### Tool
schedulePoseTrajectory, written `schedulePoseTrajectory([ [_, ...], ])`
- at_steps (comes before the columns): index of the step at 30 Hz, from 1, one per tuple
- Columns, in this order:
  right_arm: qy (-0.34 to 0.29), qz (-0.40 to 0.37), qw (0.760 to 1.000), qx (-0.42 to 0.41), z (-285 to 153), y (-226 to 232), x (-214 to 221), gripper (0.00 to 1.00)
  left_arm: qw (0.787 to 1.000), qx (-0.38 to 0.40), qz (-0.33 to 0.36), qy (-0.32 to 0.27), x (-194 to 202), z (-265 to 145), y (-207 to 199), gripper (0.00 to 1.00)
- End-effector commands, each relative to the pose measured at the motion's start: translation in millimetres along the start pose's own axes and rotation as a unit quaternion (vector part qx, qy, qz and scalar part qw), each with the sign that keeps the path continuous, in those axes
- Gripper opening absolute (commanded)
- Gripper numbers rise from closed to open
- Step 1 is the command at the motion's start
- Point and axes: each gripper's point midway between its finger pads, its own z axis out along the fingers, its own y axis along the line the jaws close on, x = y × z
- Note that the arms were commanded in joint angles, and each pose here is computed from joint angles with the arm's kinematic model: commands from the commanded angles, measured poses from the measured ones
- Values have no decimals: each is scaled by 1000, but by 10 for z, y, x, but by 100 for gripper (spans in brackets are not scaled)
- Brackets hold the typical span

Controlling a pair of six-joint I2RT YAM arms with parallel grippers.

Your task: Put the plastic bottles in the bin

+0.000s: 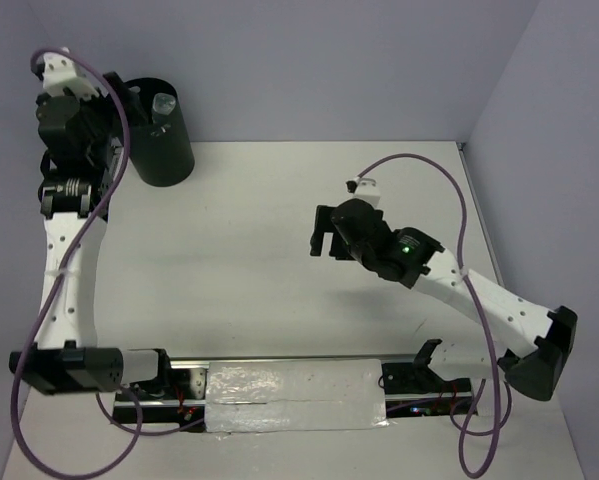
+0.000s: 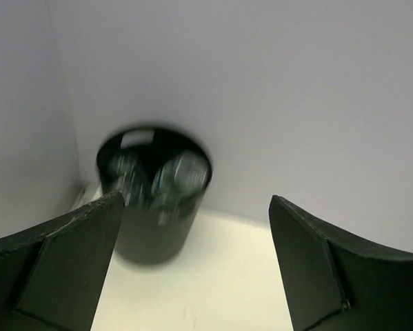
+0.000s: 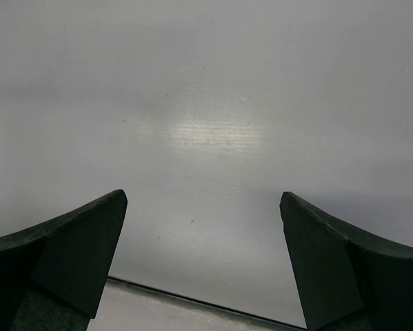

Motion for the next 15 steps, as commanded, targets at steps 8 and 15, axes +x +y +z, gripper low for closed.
schedulePoseTrajectory([
  [8,-52,37,996,68,-403,-550,-83,100,975,-115,-34,187,1348,-1398,576,99],
  [15,-51,56,994,79,-443,-683,23,100,964,-103,-35,241,1530,-1666,546,99],
])
